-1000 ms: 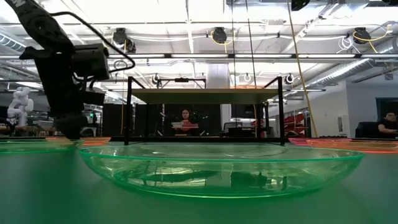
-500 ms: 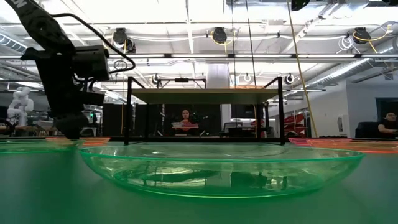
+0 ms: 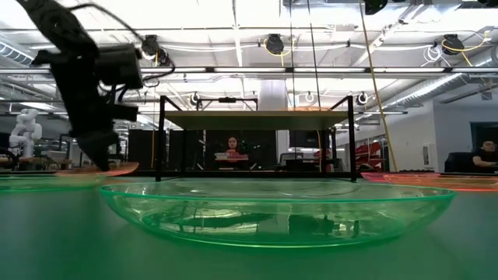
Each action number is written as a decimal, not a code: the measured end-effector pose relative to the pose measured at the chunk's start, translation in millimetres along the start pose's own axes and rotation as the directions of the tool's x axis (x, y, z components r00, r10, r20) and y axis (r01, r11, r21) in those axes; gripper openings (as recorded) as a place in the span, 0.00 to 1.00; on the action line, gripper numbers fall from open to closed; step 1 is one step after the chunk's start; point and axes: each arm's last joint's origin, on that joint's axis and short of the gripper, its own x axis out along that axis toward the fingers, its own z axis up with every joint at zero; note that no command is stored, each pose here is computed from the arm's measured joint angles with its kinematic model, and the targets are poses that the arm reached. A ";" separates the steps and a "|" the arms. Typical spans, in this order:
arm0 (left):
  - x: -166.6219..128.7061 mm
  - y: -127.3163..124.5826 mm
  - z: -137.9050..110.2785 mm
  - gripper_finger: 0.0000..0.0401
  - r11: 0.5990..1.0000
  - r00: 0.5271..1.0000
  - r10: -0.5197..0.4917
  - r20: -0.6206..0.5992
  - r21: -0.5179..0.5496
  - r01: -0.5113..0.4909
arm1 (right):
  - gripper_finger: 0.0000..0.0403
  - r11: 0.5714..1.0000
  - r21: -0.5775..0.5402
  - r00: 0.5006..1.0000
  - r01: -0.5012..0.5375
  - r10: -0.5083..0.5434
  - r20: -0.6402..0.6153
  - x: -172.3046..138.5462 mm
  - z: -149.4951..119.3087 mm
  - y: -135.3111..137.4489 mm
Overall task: Place and stack plates onto a shelf
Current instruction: Stack the orange plate on top of the orange plate on the shelf
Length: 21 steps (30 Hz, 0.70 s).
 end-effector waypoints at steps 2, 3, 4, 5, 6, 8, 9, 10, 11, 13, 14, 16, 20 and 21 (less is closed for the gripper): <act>-10.2 -4.7 6.6 0.01 1.000 1.000 -0.030 0.004 -0.008 0.030 | 0.26 1.000 -0.012 1.000 0.000 0.000 0.000 0.0 0.0 0.0; -16.0 -7.4 9.7 0.01 0.999 0.999 -0.040 0.010 -0.007 0.040 | 0.26 1.000 -0.018 1.000 0.000 0.000 0.000 0.0 0.0 0.0; -21.9 -10.2 13.2 0.01 0.999 0.999 -0.050 0.020 -0.001 0.050 | 0.26 1.000 -0.018 1.000 0.000 0.000 0.000 0.0 0.0 0.0; -27.9 -12.5 16.0 0.01 0.998 0.998 -0.057 0.024 0.007 0.057 | 0.26 1.000 -0.018 1.000 0.000 0.000 0.000 0.0 0.0 0.0; -34.1 -14.5 18.3 0.01 0.998 0.998 -0.060 0.025 0.014 0.060 | 0.26 1.000 -0.018 1.000 0.000 0.000 0.000 0.0 0.0 0.0; -47.1 -17.6 22.4 0.01 0.998 0.998 -0.052 0.029 0.022 0.052 | 0.26 1.000 -0.018 1.000 -0.001 0.001 0.000 0.0 0.0 0.0; -53.4 -19.1 23.7 0.01 0.998 0.998 -0.051 0.030 0.024 0.050 | 0.26 1.000 -0.018 1.000 -0.001 0.001 0.000 0.0 -0.1 0.0; -59.6 -20.6 25.0 0.01 0.998 0.998 -0.055 0.030 0.024 0.055 | 0.26 1.000 -0.018 1.000 -0.001 0.001 -0.001 0.0 -0.1 0.1; -65.5 -22.3 25.6 0.01 0.998 0.998 -0.059 0.028 0.031 0.058 | 0.26 1.000 -0.018 1.000 -0.001 0.001 -0.001 0.0 -0.1 0.1; -77.2 -25.9 26.1 0.01 0.997 0.997 -0.068 0.026 0.048 0.067 | 0.26 1.000 -0.018 1.000 -0.002 0.002 0.000 0.0 -0.1 0.1; -82.9 -27.9 26.5 0.01 0.996 0.997 -0.075 0.031 0.057 0.074 | 0.26 1.000 -0.018 1.000 -0.002 0.002 0.000 0.0 -0.1 0.1; -93.6 -31.8 26.3 0.01 0.994 0.995 -0.089 0.037 0.073 0.086 | 0.26 1.000 -0.018 1.000 -0.002 0.002 0.000 0.0 -0.1 0.1; -112.5 -36.5 23.0 0.01 0.991 0.995 -0.092 0.041 0.104 0.087 | 0.26 1.000 -0.018 1.000 -0.003 0.003 -0.001 0.0 -0.1 0.1; -116.3 -35.4 21.1 0.01 0.991 0.997 -0.070 0.036 0.113 0.065 | 0.26 1.000 -0.018 1.000 -0.003 0.003 0.000 0.0 -0.1 0.1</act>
